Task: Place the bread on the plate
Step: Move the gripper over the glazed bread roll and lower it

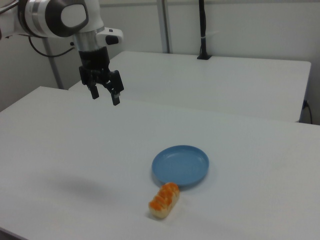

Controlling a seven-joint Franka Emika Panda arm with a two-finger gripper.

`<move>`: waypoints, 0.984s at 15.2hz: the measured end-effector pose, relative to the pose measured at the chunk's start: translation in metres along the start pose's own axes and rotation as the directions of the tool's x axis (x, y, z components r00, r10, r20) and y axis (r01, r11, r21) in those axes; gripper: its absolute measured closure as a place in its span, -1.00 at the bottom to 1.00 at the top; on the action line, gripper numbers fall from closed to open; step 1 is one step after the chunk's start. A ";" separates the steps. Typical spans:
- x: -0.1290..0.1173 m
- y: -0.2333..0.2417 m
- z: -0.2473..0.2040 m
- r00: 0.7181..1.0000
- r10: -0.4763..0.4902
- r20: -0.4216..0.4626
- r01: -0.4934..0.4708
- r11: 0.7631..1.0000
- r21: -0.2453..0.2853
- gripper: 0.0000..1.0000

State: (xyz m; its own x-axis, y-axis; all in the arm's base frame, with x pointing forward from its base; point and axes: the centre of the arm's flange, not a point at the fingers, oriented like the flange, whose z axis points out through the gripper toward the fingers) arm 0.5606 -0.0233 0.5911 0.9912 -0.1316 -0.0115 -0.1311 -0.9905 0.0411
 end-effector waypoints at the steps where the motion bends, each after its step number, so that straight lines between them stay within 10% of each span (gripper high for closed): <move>1: 0.000 0.002 0.000 1.000 0.001 0.000 -0.001 1.000 0.000 -1.00; 9: 0.000 0.097 0.004 0.990 -0.139 0.020 0.140 0.989 -0.054 -1.00; 15: -0.033 0.204 0.096 0.967 -0.174 0.184 0.173 0.985 0.024 -1.00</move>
State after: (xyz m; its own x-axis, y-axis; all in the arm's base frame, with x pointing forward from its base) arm 0.4997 -0.2244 0.5042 0.9786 0.0381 -0.2021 0.0420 -0.9990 0.0148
